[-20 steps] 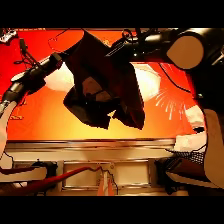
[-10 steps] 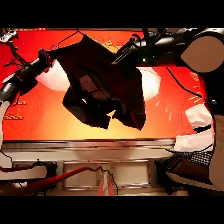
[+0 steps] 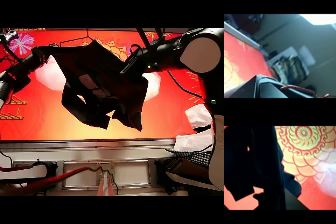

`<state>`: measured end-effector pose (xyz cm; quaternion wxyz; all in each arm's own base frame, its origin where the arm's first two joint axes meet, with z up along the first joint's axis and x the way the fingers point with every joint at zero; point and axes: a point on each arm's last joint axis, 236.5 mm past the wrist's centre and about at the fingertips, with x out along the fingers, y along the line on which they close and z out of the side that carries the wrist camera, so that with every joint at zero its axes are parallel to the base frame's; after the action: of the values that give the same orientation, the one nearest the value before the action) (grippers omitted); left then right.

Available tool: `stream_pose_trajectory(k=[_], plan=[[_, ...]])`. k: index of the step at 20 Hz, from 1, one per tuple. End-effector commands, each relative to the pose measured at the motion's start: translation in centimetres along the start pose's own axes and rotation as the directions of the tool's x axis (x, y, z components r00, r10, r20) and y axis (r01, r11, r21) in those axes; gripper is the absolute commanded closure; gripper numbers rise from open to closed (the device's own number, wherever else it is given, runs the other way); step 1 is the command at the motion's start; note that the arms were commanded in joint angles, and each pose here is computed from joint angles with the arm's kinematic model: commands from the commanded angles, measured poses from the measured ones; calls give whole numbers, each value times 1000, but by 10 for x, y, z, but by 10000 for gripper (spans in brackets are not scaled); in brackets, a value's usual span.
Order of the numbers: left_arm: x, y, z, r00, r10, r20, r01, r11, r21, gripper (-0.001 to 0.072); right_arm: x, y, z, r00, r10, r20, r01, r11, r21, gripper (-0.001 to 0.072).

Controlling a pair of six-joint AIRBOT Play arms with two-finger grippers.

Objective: Fold the clothes and pants, and hang the long-sleeved shirts on hangers.

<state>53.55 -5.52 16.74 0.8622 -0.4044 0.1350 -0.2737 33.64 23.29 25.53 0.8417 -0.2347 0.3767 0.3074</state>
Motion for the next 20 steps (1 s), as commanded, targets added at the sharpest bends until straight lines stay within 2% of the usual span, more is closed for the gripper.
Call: stream_pose_trajectory(k=[1, 5, 10, 13, 14, 17, 20], plan=[[-4, 21, -7, 985, 141, -99, -109, 955, 275, 694, -2, -20, -23, 992, -83, -96, 82, 997, -9, 696], [-11, 31, -16, 943, 267, -197, -146, 867, 477, 695, 1, -30, -29, 984, -126, -129, 124, 992, -19, 697], [10, -20, 16, 970, 206, -130, -90, 799, 595, 694, 23, -30, -36, 974, -121, -192, 113, 992, -51, 697], [30, -55, -8, 959, 190, -210, 10, 719, 695, 694, 41, -32, -35, 970, -128, -207, 117, 991, -67, 696], [34, -64, -26, 946, 189, -264, 54, 710, 702, 694, 46, -36, -32, 969, -144, -199, 133, 989, -70, 696], [41, -97, -80, 902, 154, -403, 164, 741, 652, 694, 46, -67, -19, 954, -263, -145, 257, 965, -60, 696], [38, -142, -103, 887, 89, -453, 252, 729, 637, 694, 37, -104, -27, 918, -361, -166, 363, 932, -23, 696]])
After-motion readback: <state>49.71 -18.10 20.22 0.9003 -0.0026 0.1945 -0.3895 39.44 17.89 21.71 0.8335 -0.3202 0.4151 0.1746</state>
